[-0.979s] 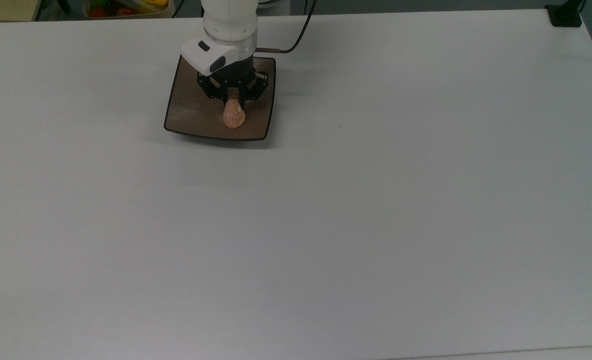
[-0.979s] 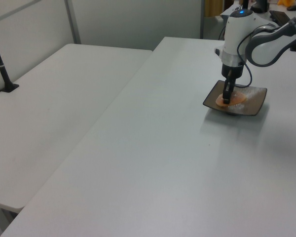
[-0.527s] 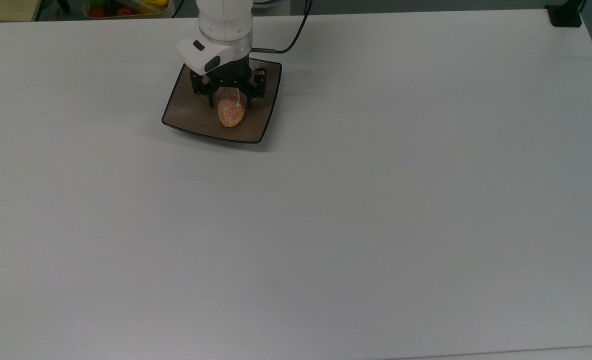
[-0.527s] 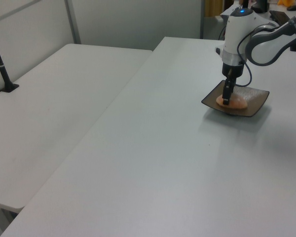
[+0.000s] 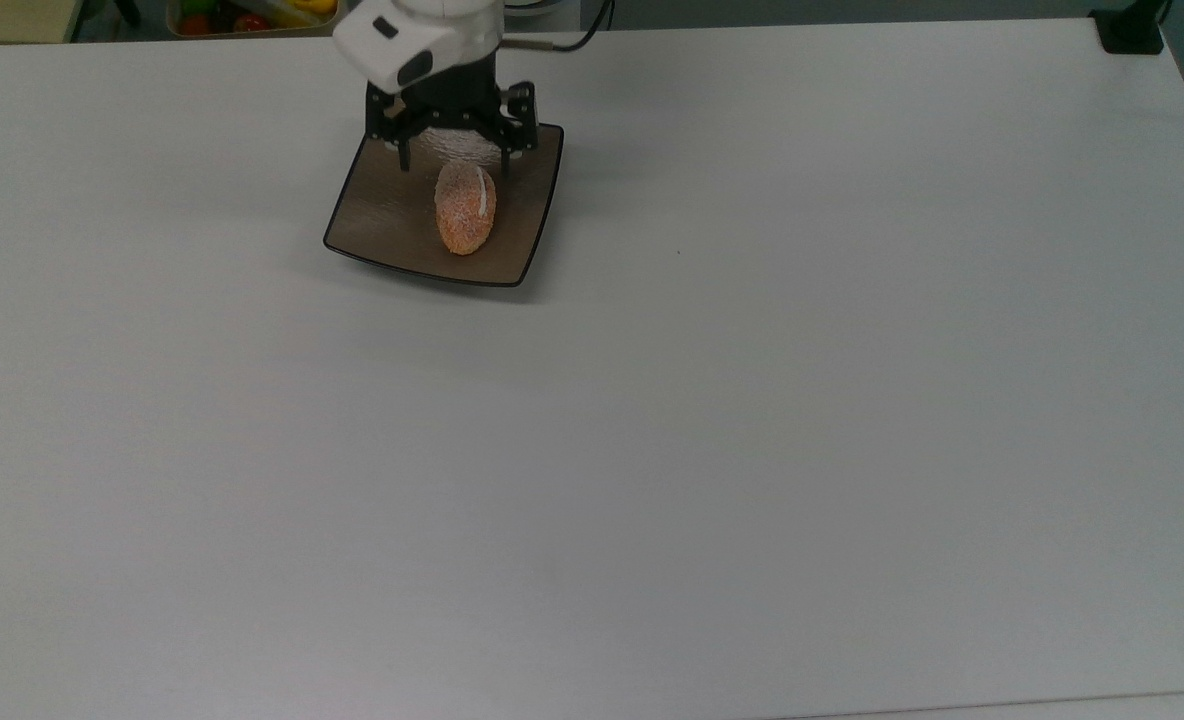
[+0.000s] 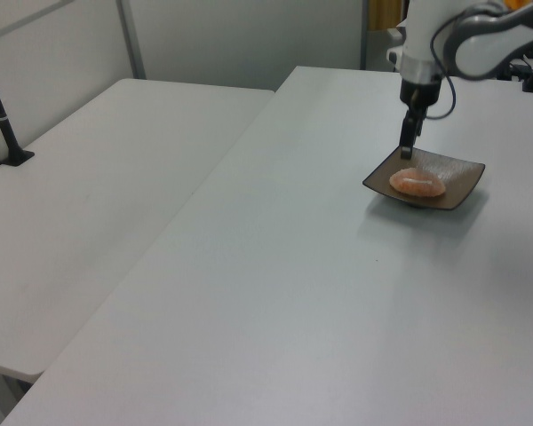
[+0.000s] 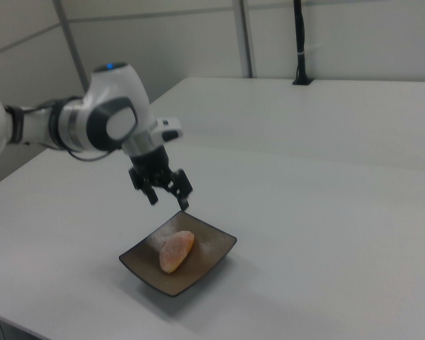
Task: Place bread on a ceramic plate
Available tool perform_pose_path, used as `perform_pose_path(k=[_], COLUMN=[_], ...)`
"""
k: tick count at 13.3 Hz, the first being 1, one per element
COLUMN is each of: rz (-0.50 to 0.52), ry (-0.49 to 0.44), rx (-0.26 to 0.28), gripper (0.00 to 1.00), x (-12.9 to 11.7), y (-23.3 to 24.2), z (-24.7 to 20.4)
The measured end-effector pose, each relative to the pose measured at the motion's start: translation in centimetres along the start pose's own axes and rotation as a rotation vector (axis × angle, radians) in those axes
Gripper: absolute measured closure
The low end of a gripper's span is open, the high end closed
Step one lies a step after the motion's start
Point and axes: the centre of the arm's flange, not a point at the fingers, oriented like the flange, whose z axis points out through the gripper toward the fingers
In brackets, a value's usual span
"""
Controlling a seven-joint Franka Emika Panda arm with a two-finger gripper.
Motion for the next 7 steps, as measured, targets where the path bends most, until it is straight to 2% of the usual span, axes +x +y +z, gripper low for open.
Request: perform_pose_path(k=[2,3,5,7], rz=[0.003,0.014,0.048,0.056], ry=[0.006,0.017,0.040,0.032], rx=[0.000,0.018,0.096,0.132], gripper=[0.00,0.00,0.00,0.00], x=[1.0,1.4,2.2,2.2], y=[-0.3,-0.3,-0.4,-0.4], z=[-5.0,-6.9,-11.4,-14.9])
